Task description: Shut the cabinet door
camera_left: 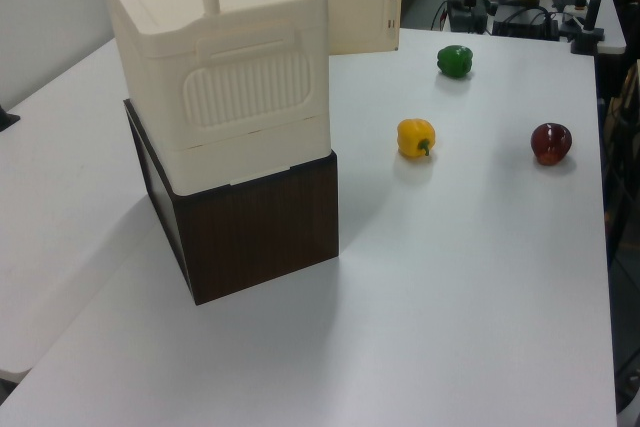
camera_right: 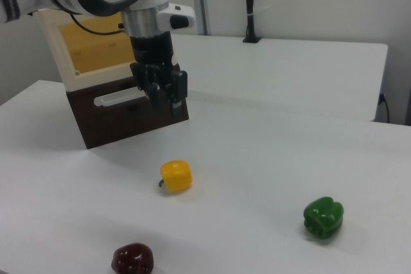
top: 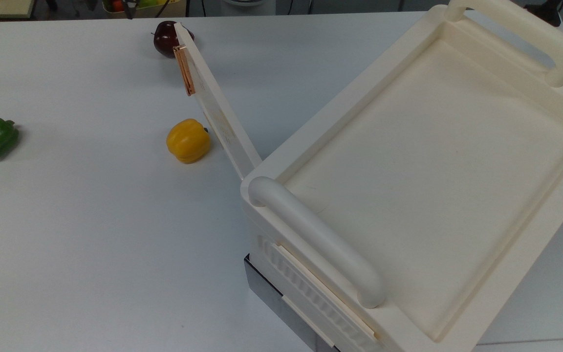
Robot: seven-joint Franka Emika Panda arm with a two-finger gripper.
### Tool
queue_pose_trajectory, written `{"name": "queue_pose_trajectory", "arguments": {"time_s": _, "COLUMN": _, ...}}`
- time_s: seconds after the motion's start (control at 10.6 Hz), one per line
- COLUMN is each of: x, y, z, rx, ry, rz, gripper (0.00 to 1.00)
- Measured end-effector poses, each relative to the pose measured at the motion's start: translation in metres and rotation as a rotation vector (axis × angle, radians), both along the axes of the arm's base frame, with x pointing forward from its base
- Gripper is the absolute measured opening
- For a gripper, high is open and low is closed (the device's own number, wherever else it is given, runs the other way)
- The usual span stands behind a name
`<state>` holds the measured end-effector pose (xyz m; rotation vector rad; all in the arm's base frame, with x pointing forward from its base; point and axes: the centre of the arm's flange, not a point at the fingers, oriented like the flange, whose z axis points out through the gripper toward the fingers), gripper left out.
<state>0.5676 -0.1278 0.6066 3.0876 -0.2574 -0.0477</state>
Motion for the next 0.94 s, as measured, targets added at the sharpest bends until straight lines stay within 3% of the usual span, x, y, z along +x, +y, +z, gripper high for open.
{"name": "queue_pose_trajectory", "arguments": {"time_s": 0.28, "x": 0.0, "y": 0.001, "z": 0.0, "rx": 0.005, "ry": -0.001, "rz": 0.006, "gripper": 0.14}}
{"name": "queue_pose_trajectory", "arguments": {"time_s": 0.38, "x": 0.001, "y": 0.003, "z": 0.0, "rx": 0.026, "ry": -0.005, "rz": 0.006, "gripper": 0.02}}
{"name": "queue_pose_trajectory", "arguments": {"time_s": 0.56, "x": 0.006, "y": 0.008, "z": 0.002, "rx": 0.066, "ry": -0.048, "rz": -0.015, "gripper": 0.01}}
{"name": "queue_pose_trajectory", "arguments": {"time_s": 0.94, "x": 0.023, "y": 0.007, "z": 0.007, "rx": 0.083, "ry": -0.178, "rz": -0.186, "gripper": 0.01}}
